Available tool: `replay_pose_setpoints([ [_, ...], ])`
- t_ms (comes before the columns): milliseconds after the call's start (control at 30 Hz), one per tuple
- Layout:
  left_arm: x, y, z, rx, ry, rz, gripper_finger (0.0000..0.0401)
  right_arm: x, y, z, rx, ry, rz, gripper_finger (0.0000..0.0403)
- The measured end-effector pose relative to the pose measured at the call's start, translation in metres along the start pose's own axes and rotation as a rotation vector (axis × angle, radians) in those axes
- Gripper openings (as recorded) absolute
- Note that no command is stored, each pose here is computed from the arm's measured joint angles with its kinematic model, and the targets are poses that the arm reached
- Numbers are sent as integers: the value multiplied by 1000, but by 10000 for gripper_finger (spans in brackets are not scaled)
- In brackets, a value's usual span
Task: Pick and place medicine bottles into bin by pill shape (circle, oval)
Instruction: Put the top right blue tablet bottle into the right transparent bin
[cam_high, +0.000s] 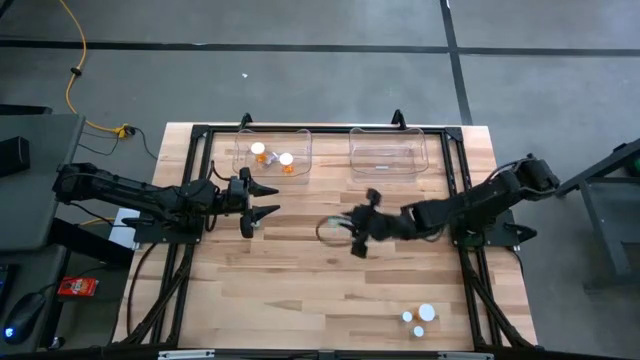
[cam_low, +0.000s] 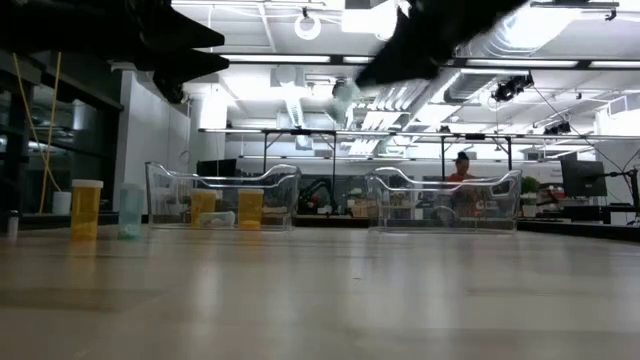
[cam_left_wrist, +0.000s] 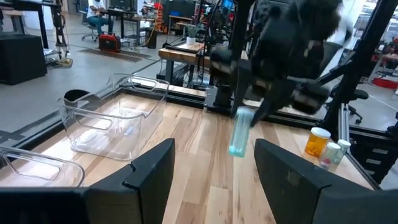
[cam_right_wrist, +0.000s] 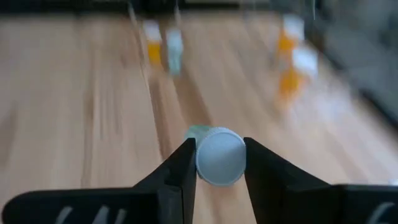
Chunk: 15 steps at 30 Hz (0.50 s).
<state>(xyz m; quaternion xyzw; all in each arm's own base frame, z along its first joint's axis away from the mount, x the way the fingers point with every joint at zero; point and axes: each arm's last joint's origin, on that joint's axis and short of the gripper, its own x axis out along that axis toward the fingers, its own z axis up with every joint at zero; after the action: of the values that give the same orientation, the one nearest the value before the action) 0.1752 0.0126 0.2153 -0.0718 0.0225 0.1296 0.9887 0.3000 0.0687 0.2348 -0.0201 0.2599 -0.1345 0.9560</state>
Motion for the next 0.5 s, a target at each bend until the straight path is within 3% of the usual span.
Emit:
replay_pose_setpoints([
  [200,0,0,0,50,0,0,209,7,-16,33,-87,-280,130,91],
  [500,0,0,0,50,0,0,209,11,-25,37,-91,-303,165,91],
])
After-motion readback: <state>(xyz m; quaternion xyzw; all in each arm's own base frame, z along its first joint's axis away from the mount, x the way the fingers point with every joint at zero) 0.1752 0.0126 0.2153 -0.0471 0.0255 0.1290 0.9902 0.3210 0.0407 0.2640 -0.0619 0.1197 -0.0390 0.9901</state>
